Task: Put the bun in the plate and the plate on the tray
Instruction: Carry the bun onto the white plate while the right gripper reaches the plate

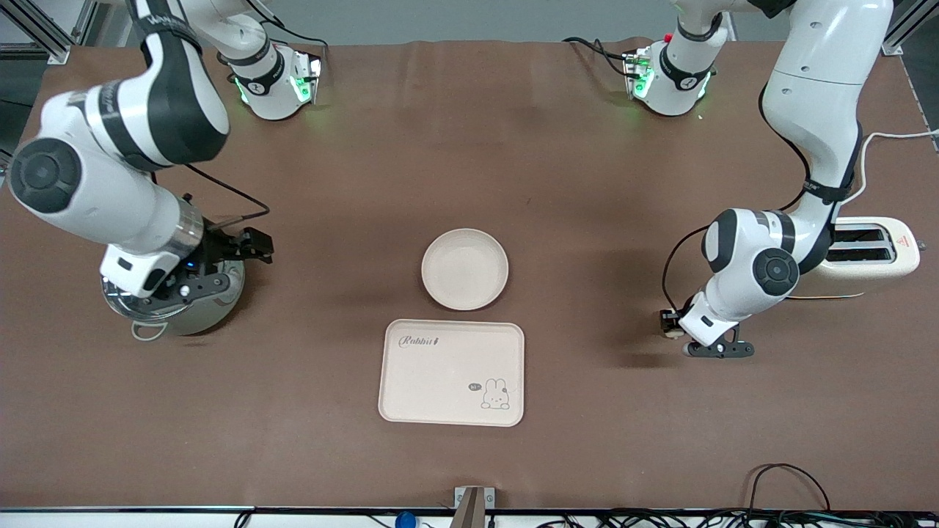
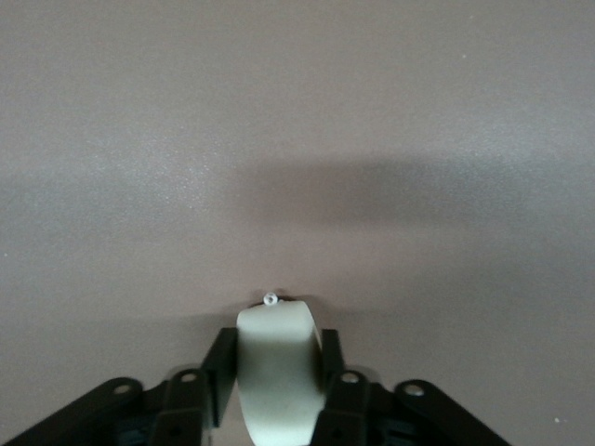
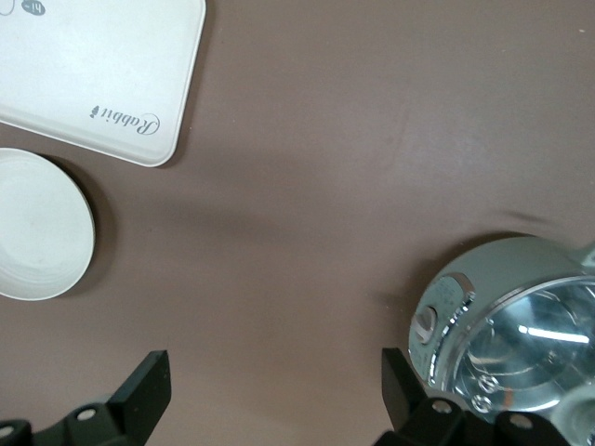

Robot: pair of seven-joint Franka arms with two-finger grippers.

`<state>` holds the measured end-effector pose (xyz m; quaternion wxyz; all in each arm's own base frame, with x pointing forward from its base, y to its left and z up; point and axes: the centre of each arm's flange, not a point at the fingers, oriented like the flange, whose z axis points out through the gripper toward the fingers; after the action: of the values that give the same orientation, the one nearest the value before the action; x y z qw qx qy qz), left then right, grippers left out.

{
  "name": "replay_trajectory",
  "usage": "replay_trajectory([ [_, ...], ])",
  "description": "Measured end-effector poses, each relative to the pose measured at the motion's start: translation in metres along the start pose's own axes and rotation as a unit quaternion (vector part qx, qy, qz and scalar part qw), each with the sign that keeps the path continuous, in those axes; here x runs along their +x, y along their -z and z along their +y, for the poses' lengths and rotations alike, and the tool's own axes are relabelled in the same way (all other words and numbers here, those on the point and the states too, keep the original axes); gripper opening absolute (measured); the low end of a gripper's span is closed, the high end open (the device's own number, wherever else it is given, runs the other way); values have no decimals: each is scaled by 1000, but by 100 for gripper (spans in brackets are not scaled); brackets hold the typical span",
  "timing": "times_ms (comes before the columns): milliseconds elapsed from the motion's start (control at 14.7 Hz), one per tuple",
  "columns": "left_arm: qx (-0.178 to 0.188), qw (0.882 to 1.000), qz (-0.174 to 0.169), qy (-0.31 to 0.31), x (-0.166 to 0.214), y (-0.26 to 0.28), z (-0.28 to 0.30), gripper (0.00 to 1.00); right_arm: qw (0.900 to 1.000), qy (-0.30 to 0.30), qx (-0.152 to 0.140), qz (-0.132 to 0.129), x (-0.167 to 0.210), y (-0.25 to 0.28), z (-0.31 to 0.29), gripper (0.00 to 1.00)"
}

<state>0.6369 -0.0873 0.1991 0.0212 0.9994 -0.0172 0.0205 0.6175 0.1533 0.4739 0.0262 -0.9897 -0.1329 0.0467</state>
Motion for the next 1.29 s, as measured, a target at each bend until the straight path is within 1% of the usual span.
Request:
replay_trajectory([
  [68,0,1000,0,-2,0,0,2,26,1000,5,-1,-3,5,-6,-6,100],
  [204,-7,1000,5,-11,0,7,17,16,1000,13,-4,-8,14,-16,-16,100],
  [272,-15,1000,6,-14,0,17,34,11,1000,15,-4,-11,17,-21,-19,100],
  [340,-22,1000,-1,-11,0,33,56,8,1000,17,-5,-17,20,-29,-23,100],
  [475,-36,998,-27,36,0,85,120,8,999,25,-7,-26,25,-42,-33,100],
  [611,-49,993,-45,96,-17,127,201,8,999,30,-5,-28,27,-46,-42,100],
  [679,-53,989,-52,124,-32,131,242,7,999,30,1,-28,27,-47,-45,100],
  [747,-53,986,-60,146,-50,124,280,7,999,28,11,-27,28,-46,-47,100],
  [883,-64,981,-66,168,-86,89,347,7,999,20,31,-25,28,-45,-47,100],
  [951,-74,978,-67,181,-102,67,374,9,999,18,34,-25,28,-44,-45,100],
  [1019,-82,975,-69,193,-115,44,392,9,999,17,36,-25,28,-44,-45,100],
  [1086,-87,974,-70,199,-124,24,403,14,999,17,37,-26,28,-46,-46,100],
  [1154,-90,973,-70,201,-128,11,409,25,999,18,38,-28,28,-47,-48,100],
  [1290,-89,972,-64,210,-123,6,408,43,999,23,39,-28,29,-50,-54,100],
])
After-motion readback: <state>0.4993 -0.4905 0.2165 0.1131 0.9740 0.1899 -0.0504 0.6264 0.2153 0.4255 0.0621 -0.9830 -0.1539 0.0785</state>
